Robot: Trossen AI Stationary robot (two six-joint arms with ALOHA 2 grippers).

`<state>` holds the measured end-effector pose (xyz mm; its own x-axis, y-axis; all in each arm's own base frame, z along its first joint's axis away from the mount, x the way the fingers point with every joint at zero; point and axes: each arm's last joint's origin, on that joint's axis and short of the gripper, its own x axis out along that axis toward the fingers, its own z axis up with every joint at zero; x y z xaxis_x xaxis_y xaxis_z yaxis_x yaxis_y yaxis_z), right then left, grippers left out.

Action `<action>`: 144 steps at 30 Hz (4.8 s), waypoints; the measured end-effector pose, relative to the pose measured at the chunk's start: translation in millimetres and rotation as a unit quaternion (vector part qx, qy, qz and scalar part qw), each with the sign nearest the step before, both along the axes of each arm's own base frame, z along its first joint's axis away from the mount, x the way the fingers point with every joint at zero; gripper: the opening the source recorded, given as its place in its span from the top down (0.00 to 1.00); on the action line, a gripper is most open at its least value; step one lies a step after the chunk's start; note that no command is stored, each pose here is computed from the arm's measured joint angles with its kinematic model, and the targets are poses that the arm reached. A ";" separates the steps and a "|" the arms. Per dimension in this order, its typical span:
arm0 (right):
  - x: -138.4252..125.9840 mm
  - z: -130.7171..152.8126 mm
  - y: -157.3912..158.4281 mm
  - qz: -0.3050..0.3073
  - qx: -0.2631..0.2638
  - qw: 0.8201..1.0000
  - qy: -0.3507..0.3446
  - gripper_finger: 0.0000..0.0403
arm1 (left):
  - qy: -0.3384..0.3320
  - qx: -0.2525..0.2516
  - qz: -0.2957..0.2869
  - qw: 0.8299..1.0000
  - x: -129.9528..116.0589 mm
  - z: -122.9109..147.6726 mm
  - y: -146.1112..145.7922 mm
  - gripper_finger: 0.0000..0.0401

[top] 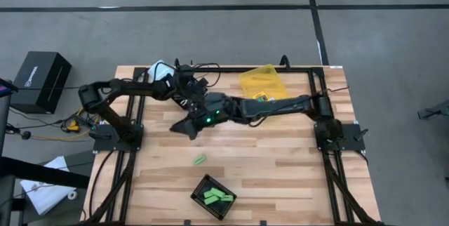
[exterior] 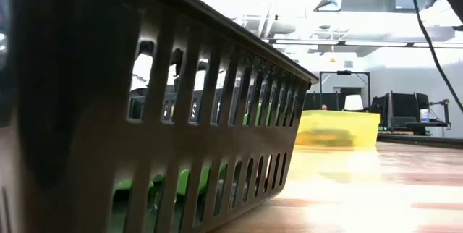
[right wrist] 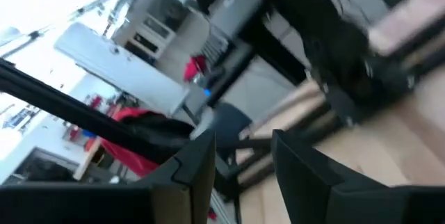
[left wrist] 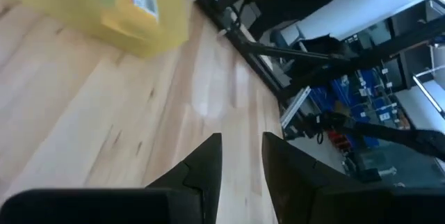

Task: Pick & Place School Supplies
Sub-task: Put the green eraser into the bottom black bin

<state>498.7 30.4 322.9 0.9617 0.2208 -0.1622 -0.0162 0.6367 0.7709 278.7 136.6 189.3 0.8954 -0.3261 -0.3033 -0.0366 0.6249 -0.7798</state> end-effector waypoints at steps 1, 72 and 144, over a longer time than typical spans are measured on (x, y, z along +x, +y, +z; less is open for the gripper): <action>-3.1 7.9 -1.5 -0.006 -0.005 1.000 -0.011 0.67 | -0.002 0.001 -0.004 1.000 0.7 1.6 -2.4 0.75; -162.8 152.6 87.4 -0.092 -0.299 0.948 -0.063 0.68 | 0.422 0.212 -0.099 0.876 23.4 -69.2 -213.7 0.56; -158.1 149.0 70.8 -0.101 -0.349 0.931 -0.040 0.70 | 0.283 0.238 -0.014 0.929 16.1 -0.7 -179.0 0.99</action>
